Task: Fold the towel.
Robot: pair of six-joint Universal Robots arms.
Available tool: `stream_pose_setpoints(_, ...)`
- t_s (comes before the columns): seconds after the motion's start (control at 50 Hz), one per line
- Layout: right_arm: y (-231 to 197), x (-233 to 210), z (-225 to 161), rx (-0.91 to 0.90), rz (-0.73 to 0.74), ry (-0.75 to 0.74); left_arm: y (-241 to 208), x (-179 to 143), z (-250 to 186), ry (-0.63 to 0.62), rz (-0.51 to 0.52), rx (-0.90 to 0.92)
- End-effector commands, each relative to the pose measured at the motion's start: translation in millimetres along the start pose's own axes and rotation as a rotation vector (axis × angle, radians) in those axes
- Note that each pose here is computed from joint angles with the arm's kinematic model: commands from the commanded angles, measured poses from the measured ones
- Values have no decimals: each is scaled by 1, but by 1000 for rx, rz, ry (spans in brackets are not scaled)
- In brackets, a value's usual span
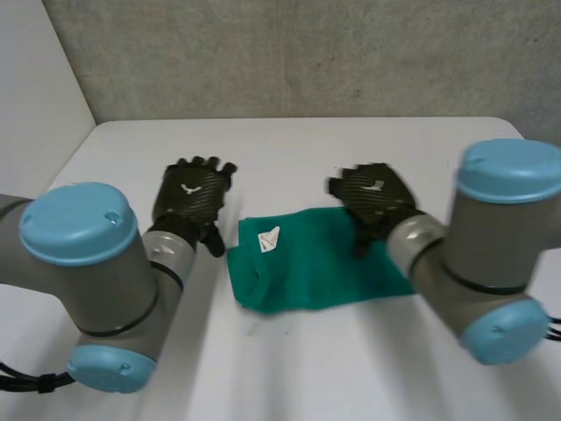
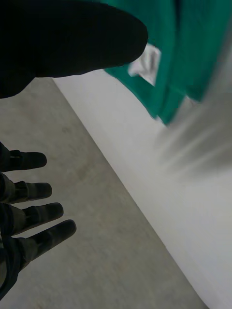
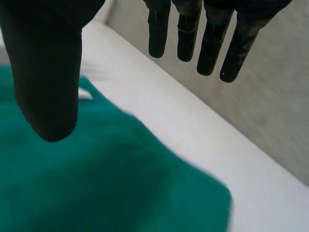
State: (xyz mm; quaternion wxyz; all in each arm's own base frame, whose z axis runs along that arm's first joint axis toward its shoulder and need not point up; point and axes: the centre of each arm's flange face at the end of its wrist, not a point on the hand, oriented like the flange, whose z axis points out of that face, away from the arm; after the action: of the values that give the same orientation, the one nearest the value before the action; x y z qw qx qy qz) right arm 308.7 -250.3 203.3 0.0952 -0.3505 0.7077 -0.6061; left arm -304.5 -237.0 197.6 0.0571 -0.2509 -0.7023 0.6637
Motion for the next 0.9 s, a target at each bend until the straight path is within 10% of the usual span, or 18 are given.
stream_pose_setpoints(0.02,62,44,-12,-165,38,25,-8,28,-11,79,-43,29)
stream_pose_setpoints(0.52,129,84,3,-198,13,28,8,40,-12,109,-40,-14)
stream_pose_setpoints(0.9,44,48,14,-27,11,-65,2,32,-16,91,-47,-1)
